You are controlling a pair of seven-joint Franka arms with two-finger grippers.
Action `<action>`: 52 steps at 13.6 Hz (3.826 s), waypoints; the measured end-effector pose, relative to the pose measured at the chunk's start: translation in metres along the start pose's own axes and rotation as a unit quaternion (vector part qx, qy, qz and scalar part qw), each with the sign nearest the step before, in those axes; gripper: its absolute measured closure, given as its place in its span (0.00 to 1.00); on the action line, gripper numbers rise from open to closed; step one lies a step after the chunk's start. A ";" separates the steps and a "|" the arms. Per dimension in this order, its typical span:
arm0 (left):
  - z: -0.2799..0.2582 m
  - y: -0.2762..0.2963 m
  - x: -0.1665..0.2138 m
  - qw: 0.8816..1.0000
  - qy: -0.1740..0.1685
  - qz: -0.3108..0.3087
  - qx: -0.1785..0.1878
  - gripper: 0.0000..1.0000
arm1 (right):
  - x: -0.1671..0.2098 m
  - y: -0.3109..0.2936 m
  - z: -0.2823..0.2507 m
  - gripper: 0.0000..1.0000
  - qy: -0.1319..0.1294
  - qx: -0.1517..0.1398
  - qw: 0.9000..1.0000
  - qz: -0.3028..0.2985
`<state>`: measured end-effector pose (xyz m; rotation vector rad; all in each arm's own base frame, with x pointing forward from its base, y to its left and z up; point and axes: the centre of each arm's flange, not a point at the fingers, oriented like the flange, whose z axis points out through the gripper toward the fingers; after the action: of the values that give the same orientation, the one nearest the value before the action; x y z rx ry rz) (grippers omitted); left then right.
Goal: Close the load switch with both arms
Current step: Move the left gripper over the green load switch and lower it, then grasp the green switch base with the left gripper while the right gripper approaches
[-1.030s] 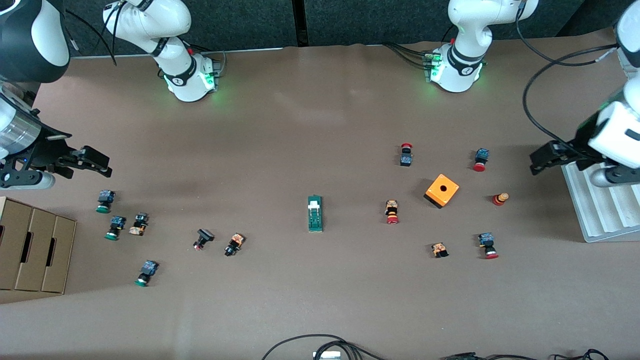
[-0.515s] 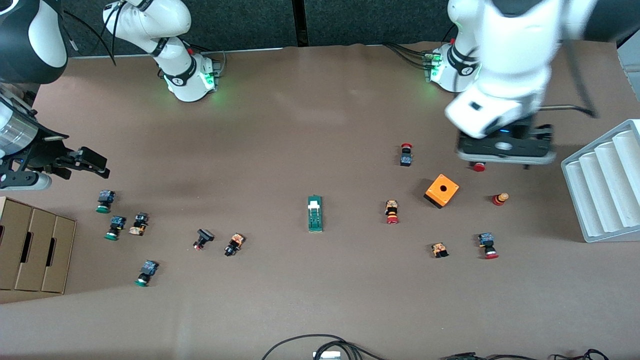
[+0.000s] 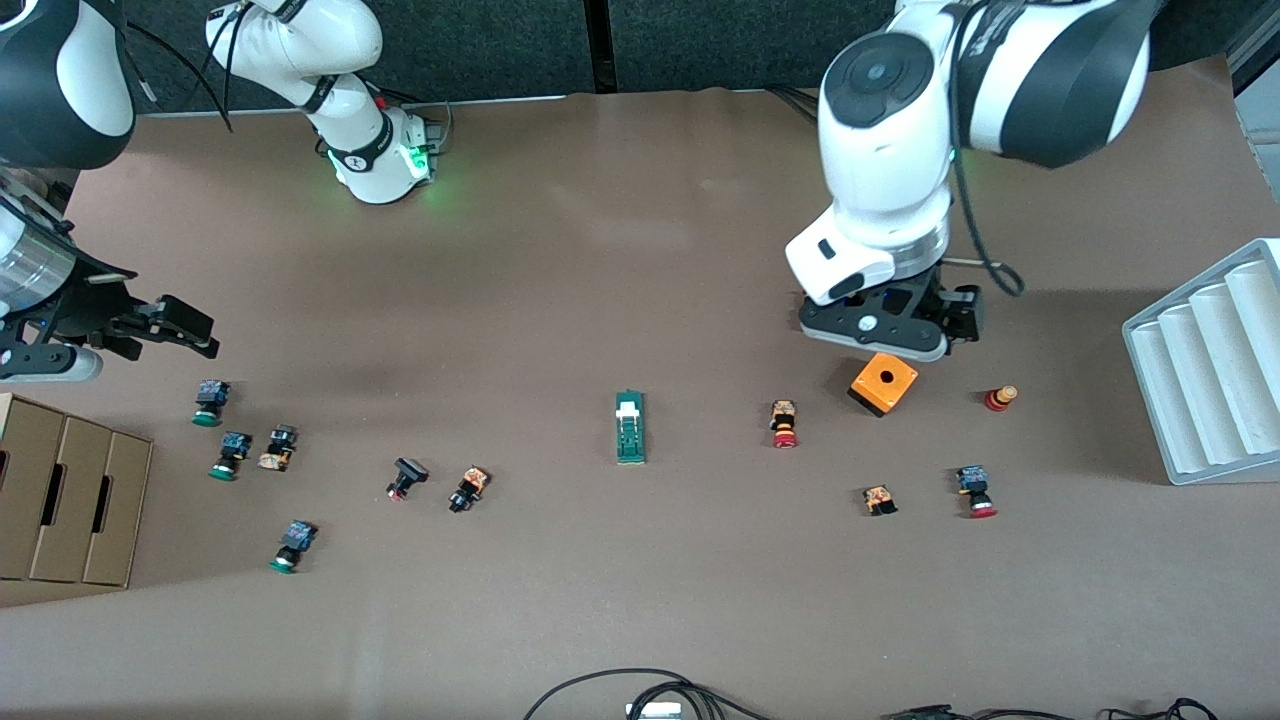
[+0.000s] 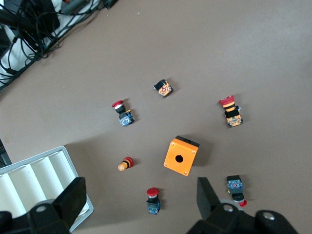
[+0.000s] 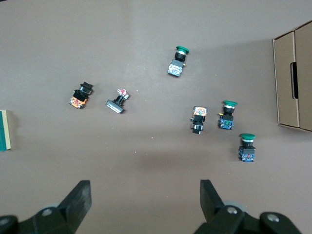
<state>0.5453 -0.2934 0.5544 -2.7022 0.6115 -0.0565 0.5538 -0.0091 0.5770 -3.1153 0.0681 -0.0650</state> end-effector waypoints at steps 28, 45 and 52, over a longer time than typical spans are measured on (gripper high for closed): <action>0.132 0.379 -0.004 0.897 0.346 -0.273 -0.040 0.00 | 0.024 -0.083 0.057 0.00 -0.009 0.001 1.000 0.008; 0.297 0.441 -0.014 0.787 0.519 -0.330 -0.043 0.00 | 0.042 -0.302 0.127 0.00 -0.003 0.062 0.955 0.290; 0.322 0.462 -0.029 0.784 0.531 -0.320 -0.033 0.00 | 0.028 -0.364 0.162 0.00 -0.033 0.112 0.893 0.435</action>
<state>0.3688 -0.5570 0.0885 -2.5775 -0.1190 -1.8219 0.6042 0.3566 0.4256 -2.5598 1.3087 0.0509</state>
